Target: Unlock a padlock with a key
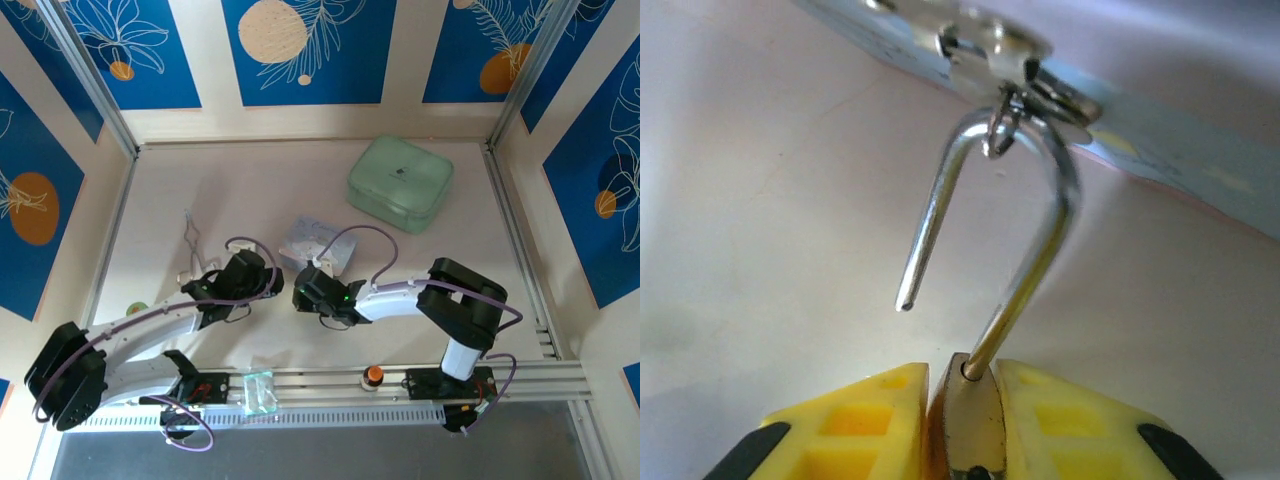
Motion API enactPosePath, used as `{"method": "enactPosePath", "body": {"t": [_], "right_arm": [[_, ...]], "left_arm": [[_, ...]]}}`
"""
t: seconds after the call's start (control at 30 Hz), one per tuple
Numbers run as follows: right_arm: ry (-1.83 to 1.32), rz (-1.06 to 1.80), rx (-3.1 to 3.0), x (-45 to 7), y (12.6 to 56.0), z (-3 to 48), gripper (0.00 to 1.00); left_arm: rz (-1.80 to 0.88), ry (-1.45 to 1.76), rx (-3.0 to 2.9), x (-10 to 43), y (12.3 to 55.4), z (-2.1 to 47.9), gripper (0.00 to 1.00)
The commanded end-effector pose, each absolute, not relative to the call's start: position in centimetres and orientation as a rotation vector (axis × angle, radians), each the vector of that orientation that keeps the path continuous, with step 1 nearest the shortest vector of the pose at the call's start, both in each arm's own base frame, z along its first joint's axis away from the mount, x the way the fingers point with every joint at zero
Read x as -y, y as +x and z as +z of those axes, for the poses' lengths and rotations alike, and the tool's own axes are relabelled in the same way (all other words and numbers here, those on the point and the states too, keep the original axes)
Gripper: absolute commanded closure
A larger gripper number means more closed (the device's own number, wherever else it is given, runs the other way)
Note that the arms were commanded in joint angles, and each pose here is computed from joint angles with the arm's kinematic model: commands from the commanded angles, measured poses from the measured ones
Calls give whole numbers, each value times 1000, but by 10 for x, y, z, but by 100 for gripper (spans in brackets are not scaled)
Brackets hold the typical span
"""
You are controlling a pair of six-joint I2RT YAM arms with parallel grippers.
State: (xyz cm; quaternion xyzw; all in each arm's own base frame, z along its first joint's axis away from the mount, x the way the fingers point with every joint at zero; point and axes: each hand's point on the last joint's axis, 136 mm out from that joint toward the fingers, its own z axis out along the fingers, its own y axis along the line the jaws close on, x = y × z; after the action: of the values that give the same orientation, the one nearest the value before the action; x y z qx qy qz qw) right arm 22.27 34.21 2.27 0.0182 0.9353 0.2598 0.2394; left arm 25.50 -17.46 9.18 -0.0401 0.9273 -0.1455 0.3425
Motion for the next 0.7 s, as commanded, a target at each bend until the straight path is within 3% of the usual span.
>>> {"method": "enactPosePath", "body": {"t": [0.0, 0.23, 0.33, 0.47, 0.67], "right_arm": [[106, 658, -2684, -315, 203, -11, 81], [195, 785, -2668, -304, 199, -16, 84], [258, 858, -2651, -297, 198, -18, 85], [338, 917, -2649, -284, 196, -28, 85], [406, 945, -2633, -273, 195, -34, 85]], "left_arm": [[-338, -82, -2340, 179, 278, 116, 26], [-295, 2, -2237, 197, 334, 137, 14], [-304, 92, -2199, 214, 357, 140, 14], [-289, 210, -2230, 236, 373, 124, 15], [-239, 198, -2336, 232, 369, 86, 25]]}}
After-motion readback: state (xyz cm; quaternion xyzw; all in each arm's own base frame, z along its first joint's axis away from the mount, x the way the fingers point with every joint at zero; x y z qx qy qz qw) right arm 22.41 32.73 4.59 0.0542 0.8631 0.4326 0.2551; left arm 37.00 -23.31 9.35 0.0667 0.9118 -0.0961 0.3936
